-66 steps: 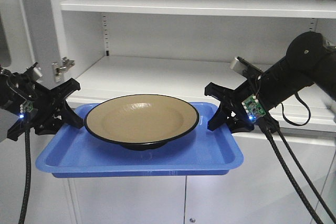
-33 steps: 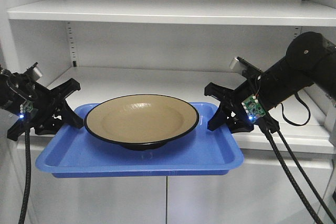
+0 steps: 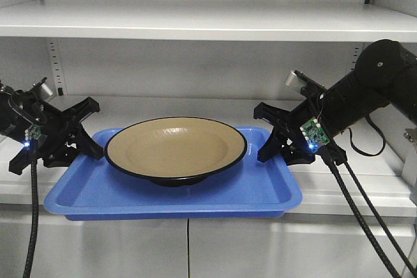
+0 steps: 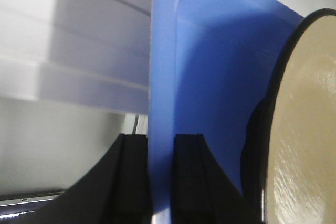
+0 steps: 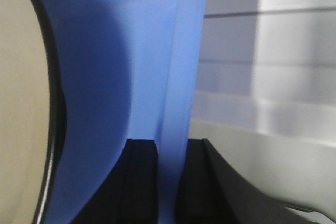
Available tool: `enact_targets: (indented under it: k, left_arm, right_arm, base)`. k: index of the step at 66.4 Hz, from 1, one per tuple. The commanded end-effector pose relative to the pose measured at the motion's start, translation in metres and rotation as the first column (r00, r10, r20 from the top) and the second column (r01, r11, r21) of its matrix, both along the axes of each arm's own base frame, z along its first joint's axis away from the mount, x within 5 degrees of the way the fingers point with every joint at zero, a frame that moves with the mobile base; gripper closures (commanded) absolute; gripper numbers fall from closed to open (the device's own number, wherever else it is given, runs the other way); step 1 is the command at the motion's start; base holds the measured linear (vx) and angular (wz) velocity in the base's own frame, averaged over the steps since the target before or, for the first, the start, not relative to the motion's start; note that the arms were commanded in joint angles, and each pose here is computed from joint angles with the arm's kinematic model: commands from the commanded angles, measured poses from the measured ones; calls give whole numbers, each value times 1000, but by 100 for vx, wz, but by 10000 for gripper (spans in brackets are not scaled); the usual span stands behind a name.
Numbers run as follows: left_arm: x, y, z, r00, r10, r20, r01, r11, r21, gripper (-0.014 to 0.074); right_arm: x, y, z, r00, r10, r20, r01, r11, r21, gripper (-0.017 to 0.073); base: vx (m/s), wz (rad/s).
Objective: Place disk in tray to left cabinet
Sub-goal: 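Lower the tray onto the cabinet shelf with both grippers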
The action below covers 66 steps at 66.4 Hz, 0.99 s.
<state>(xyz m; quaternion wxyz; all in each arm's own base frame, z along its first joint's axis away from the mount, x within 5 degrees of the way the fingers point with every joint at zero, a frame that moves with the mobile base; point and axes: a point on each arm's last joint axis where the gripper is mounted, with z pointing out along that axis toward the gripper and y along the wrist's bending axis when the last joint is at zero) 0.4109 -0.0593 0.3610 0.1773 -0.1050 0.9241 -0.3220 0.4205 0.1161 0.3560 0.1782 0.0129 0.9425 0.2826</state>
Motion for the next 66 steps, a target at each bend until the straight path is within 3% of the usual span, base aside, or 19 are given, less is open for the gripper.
enact_targets:
  k: [1, 66]
  left_arm:
    - [-23, -26, 48, 995, -55, 84, 71, 978, -198, 594]
    - [-23, -26, 48, 995, -55, 84, 71, 978, -198, 594]
  right_arm:
    - [-26, 20, 48, 994, 68, 81, -82, 980, 184, 564]
    - [-26, 20, 48, 994, 68, 81, -82, 980, 184, 564]
  base:
    - [15, -5]
    - [6, -3]
